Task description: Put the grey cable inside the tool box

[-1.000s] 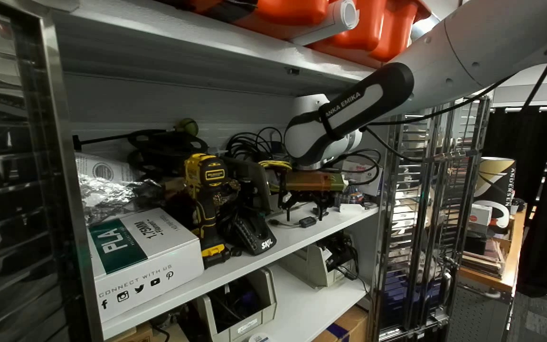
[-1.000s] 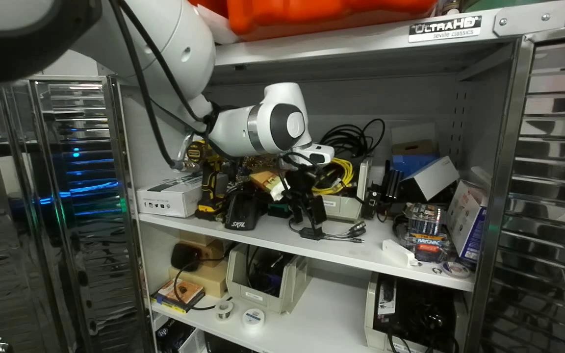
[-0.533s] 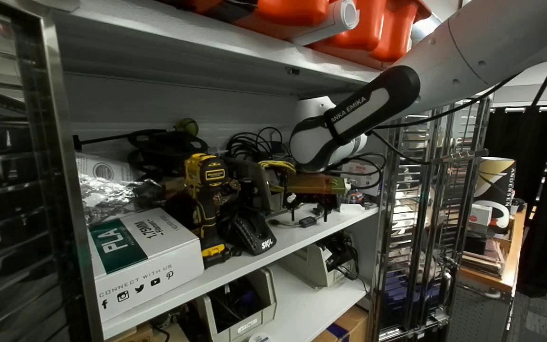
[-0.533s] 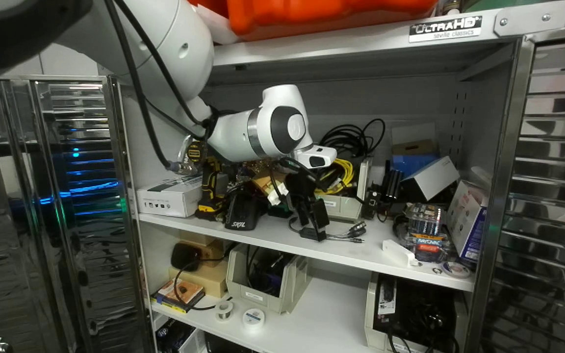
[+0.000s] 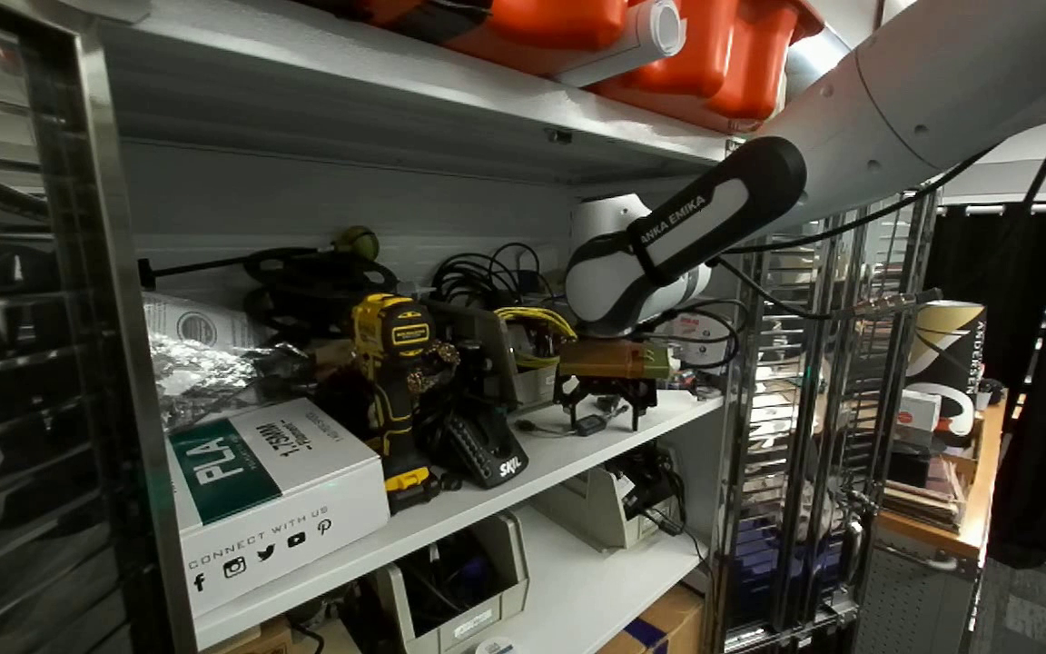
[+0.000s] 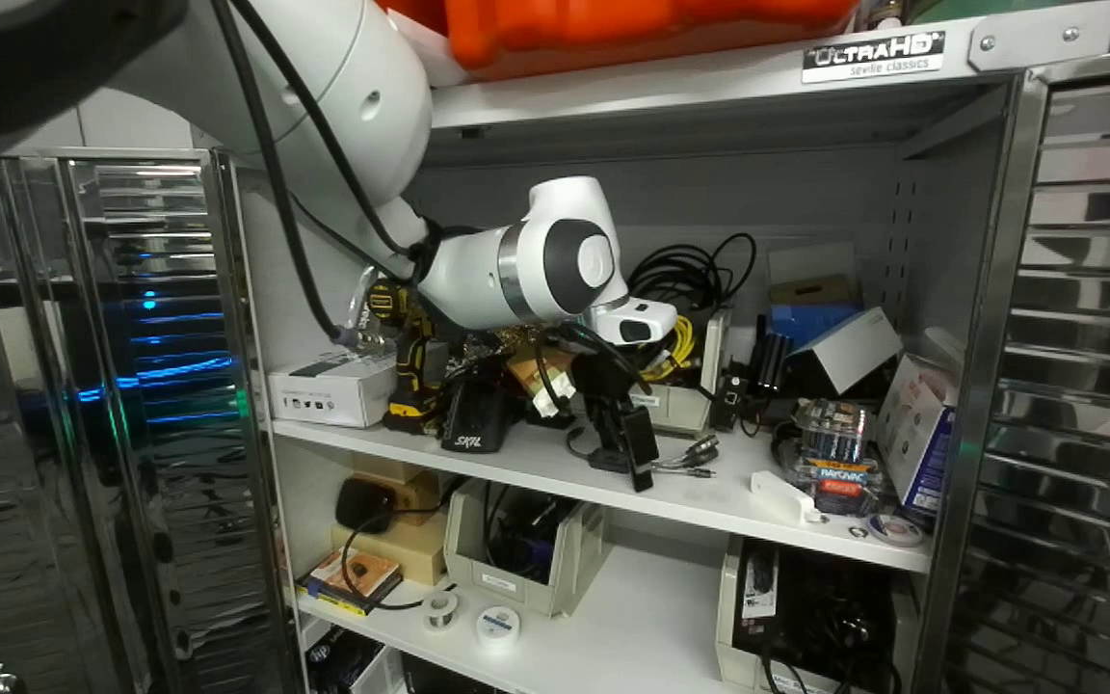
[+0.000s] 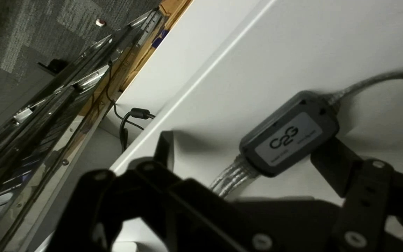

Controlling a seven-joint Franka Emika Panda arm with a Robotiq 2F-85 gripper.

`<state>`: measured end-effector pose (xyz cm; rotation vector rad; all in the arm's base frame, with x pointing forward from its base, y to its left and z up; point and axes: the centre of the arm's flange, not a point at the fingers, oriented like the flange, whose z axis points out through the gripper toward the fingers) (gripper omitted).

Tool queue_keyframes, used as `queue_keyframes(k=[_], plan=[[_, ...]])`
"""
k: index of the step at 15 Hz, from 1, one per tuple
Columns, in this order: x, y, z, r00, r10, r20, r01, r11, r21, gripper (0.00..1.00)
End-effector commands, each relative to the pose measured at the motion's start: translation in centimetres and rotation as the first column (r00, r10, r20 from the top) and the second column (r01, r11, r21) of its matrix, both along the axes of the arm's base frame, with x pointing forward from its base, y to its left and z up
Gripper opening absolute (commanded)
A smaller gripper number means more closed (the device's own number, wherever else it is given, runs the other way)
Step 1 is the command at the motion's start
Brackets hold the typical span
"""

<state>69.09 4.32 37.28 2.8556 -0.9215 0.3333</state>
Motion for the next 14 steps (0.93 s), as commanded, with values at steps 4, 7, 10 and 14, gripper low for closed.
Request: queue_keyframes(k=[4,7,10,14], plan=[[0.25,0.13,0.66,1.000,-0.002,0.023,0.002,1.000,0.015,0.42],[0.33,0.37,0.88,1.000,0.005,0.024,-0.005,1.000,0.019,0.21],[0.35,0.44,0.81,1.000,0.011,0.024,-0.011,1.000,0.020,0.23],[-0.02,0.44,1.01,0.999,0.026,0.029,-0.026,1.000,0.003,0.23]])
